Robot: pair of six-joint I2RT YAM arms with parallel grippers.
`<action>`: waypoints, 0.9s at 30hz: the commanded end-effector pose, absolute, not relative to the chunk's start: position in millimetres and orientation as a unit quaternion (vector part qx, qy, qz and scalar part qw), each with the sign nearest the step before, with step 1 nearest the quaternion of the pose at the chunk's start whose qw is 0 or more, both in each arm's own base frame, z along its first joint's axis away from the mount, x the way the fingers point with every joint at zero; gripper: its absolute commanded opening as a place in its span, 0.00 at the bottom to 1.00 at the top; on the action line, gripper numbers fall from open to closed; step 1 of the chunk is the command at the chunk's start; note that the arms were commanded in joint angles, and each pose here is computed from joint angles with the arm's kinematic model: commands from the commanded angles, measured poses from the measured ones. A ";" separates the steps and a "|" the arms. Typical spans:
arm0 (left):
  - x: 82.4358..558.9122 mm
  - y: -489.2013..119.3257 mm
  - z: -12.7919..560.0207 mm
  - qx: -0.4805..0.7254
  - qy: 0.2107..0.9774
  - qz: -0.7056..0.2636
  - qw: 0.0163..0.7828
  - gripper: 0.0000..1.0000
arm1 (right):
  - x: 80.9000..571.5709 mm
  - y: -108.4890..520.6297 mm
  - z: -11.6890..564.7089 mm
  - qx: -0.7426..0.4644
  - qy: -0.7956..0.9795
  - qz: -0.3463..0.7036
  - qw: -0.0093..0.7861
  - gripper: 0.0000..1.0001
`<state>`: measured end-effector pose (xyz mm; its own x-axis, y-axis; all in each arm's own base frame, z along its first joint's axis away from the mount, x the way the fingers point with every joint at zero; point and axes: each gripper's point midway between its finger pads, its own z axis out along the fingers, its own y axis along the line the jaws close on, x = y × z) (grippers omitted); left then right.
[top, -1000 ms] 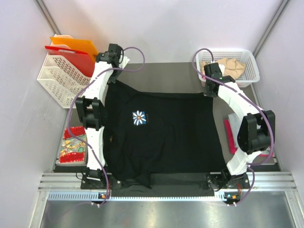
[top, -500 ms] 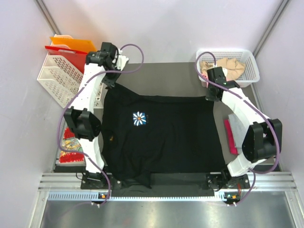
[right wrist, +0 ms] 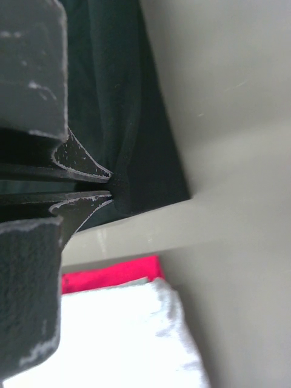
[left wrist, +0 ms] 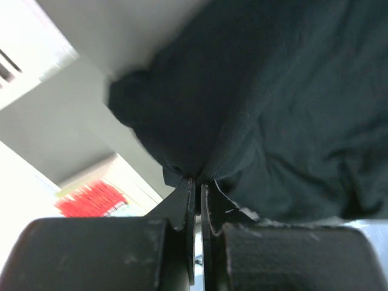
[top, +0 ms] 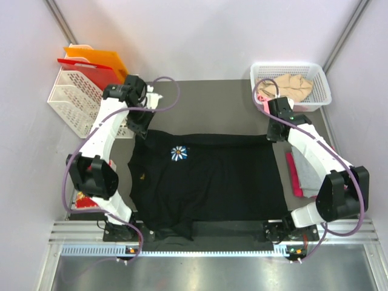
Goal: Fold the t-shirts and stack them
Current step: Fold the flattened tshirt in 1/3 of the way
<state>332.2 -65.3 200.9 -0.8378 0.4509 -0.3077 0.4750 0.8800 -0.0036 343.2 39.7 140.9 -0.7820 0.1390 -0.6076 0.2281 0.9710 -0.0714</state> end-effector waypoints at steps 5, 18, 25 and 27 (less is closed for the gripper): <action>222.9 -54.9 216.3 0.224 0.967 -0.065 0.103 0.00 | 308.2 25.0 142.0 0.099 0.941 -0.081 0.312 0.00; 175.5 -48.0 183.4 0.268 0.960 -0.072 0.044 0.02 | 268.3 22.9 89.1 0.081 0.966 -0.093 0.227 0.32; 188.5 -36.1 186.1 0.277 0.959 -0.030 0.045 0.23 | 299.8 40.3 102.6 0.092 0.966 -0.064 0.232 0.45; 194.4 -35.7 190.0 0.276 0.959 -0.024 0.052 0.26 | 312.9 41.7 103.9 0.094 0.965 -0.067 0.235 0.45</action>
<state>213.0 -47.4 171.2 -0.8409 0.5047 -0.1955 0.5208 0.8528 -0.0380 271.2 31.5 76.1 -0.9208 0.1131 -0.3733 0.1783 0.9732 -0.1450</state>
